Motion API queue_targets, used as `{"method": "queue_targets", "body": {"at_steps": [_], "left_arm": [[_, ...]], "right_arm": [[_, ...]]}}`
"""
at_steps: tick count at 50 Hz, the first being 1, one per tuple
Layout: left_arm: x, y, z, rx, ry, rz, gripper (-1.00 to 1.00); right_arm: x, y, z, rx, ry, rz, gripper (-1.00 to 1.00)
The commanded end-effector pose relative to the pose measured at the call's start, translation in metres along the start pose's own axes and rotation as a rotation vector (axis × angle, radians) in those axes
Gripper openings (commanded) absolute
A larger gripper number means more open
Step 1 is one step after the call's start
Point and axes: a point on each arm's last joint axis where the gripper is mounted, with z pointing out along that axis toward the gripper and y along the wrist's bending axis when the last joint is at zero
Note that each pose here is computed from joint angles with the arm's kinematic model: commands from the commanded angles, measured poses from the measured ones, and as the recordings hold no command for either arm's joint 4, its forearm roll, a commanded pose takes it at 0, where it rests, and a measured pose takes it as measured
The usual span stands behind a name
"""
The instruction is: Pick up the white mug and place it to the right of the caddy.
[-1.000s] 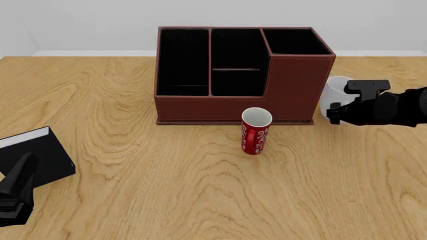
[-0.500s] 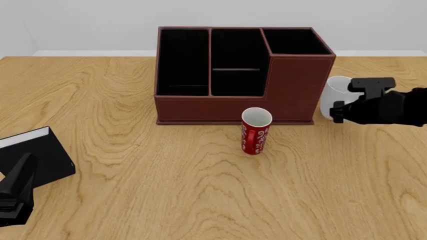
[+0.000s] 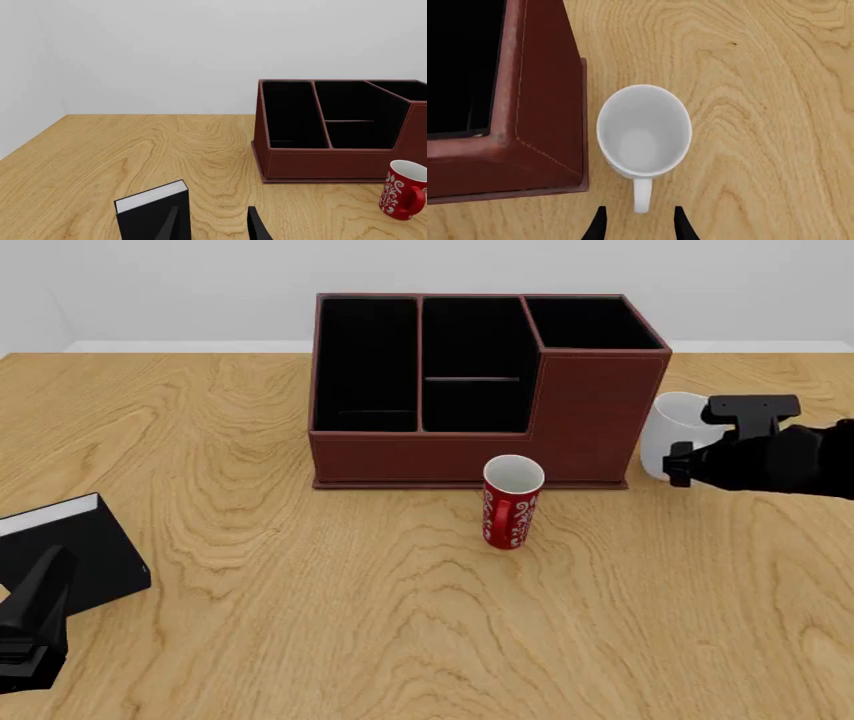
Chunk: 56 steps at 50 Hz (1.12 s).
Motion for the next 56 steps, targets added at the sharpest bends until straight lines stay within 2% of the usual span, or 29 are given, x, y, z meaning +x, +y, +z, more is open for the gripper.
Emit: {"method": "queue_targets", "body": {"at_steps": [1,12,56], "left_arm": [[0.0,0.0,0.0,0.0,0.0,0.0,1.0],[0.0,0.0,0.0,0.0,0.0,0.0,1.0],[0.0,0.0,0.0,0.0,0.0,0.0,1.0]], "right_arm": [[-0.001,0.0,-0.013,0.003,-0.021,0.002,1.0],[-0.007,-0.003,-0.04,0.011,-0.062,0.004,1.0],[-0.011,0.002,-0.077,0.004,-0.12,0.002,1.0]]}}
